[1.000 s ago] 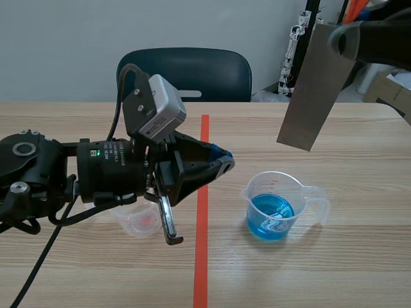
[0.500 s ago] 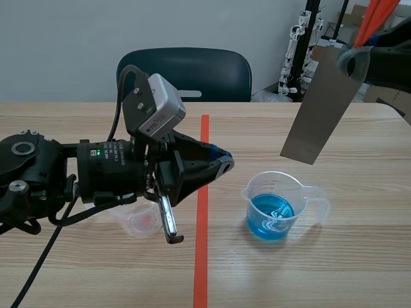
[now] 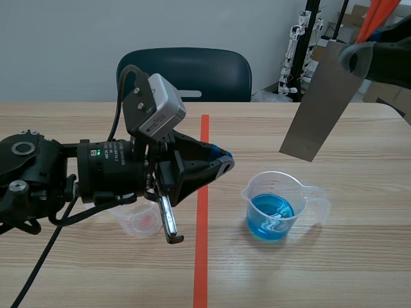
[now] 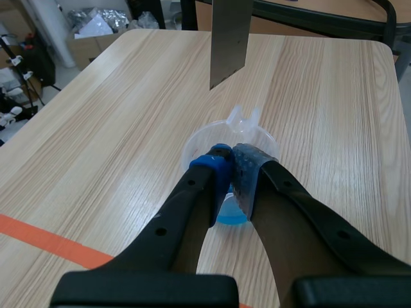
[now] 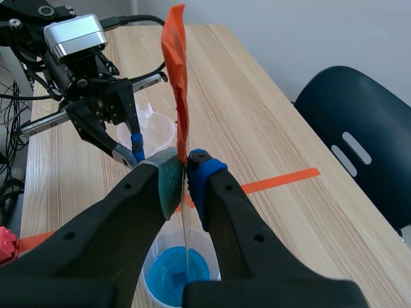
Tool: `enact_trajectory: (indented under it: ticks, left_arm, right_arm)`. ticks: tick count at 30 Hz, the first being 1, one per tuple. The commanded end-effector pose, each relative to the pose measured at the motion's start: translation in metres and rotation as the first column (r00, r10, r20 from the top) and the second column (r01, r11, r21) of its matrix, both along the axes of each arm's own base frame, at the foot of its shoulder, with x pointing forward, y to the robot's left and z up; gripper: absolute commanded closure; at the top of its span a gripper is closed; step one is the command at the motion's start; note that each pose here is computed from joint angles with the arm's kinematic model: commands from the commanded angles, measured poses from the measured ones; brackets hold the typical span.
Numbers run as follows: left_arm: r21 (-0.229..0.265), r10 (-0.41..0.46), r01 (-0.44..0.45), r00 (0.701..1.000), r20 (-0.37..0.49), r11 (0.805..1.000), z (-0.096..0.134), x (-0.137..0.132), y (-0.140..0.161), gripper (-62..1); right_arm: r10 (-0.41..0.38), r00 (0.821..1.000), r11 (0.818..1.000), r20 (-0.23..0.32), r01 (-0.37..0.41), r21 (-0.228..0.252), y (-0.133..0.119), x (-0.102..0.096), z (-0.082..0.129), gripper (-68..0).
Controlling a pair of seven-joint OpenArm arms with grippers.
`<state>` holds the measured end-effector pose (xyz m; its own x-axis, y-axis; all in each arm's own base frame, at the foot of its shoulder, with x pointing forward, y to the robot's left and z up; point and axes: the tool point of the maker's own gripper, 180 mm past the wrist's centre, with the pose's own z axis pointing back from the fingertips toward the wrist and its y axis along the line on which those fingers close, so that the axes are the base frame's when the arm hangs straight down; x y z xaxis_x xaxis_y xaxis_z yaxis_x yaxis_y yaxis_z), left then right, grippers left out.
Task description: Do the redox reaction experiment. move the plate over the blue solution
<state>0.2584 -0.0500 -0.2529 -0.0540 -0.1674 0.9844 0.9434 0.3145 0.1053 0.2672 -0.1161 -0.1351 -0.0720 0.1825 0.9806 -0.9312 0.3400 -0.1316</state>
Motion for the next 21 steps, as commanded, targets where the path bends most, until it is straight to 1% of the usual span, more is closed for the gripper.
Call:
enact_trajectory:
  ticks: [1,21]
  left_arm:
    - [-0.034,0.003,-0.003,1.0,0.004,0.999,0.0074,0.0005,-0.0026,-2.7]
    - [-0.034,0.003,-0.003,1.0,0.004,0.999,0.0074,0.0006,-0.0026,-2.7]
  right_arm:
    - [0.003,1.0,1.0,0.021,-0.004,0.025,0.0003,0.002,0.0112,-0.6]
    - [0.005,1.0,0.999,0.024,-0.005,0.034,0.0006,0.0018,0.013,-0.6]
